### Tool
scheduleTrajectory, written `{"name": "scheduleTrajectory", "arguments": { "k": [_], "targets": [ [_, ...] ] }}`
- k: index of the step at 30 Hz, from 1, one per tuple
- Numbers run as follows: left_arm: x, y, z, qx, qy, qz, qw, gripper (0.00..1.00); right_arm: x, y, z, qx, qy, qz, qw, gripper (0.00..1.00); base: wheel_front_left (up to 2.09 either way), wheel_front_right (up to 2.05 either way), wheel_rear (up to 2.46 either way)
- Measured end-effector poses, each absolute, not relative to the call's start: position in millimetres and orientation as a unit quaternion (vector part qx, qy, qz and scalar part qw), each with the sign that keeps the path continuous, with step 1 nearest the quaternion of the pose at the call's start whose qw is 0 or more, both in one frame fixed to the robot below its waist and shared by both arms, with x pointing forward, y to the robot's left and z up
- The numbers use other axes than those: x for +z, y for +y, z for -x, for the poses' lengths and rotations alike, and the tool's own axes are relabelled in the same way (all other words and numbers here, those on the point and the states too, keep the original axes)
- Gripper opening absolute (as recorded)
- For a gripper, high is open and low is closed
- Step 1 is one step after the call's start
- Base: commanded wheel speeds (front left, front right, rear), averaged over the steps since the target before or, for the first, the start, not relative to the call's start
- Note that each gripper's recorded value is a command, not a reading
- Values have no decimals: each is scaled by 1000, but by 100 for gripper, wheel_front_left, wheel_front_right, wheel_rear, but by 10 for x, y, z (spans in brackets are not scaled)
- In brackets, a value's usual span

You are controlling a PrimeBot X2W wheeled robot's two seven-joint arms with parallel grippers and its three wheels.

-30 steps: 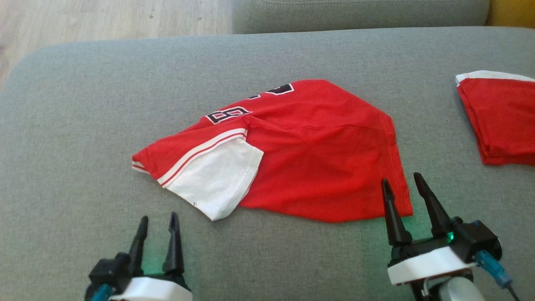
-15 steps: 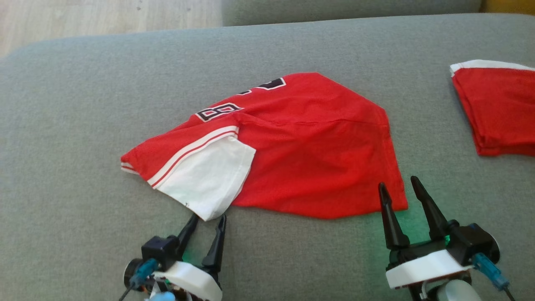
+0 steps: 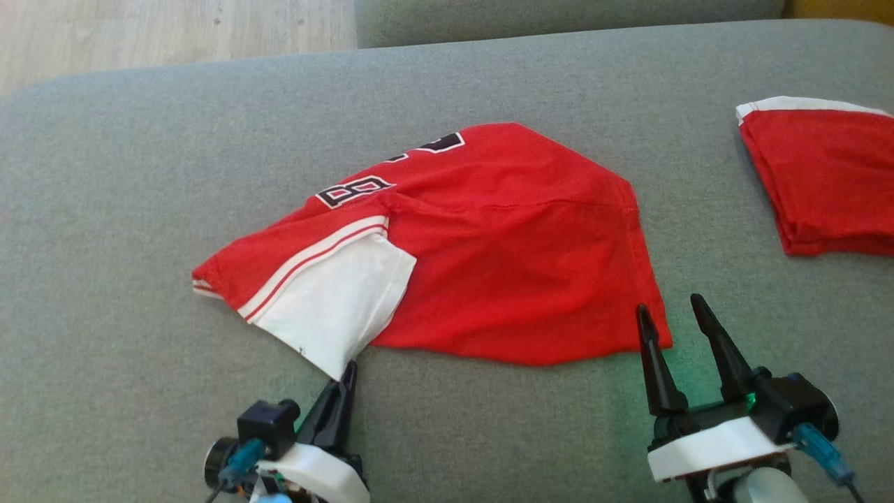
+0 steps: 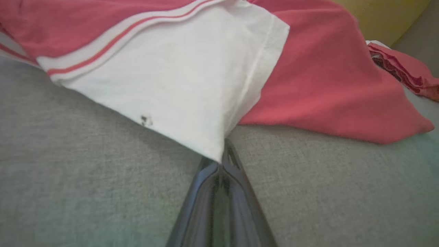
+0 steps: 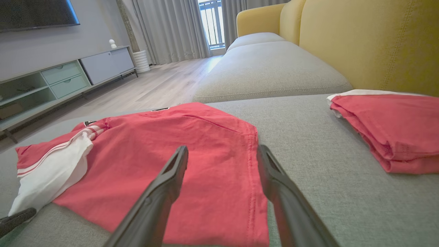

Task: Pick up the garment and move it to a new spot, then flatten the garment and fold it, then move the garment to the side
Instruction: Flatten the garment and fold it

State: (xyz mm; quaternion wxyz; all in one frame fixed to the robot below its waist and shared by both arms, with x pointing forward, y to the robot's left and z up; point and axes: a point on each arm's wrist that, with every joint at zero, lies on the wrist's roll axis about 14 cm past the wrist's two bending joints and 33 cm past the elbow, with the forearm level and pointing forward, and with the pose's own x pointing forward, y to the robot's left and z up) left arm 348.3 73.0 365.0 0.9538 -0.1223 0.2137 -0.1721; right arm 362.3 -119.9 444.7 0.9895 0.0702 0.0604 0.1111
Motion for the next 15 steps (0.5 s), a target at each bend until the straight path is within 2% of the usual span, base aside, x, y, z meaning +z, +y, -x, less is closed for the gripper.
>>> {"name": "scheduleTrajectory", "arguments": {
  "k": [6,10,15],
  "targets": [
    [3785,686,-3486,-176,194,137,955,0,4490,-1194,-3614,113,54,-69,990,100,0,0,0],
    [4083,1001,-3564,-127,137,180,966,0,4442,-1202,-3606,112,62,-68,990,100,0,0,0],
    [4344,1491,-3602,-78,85,171,979,0,4230,-1227,-3634,106,96,-69,987,100,0,0,0]
  ]
}}
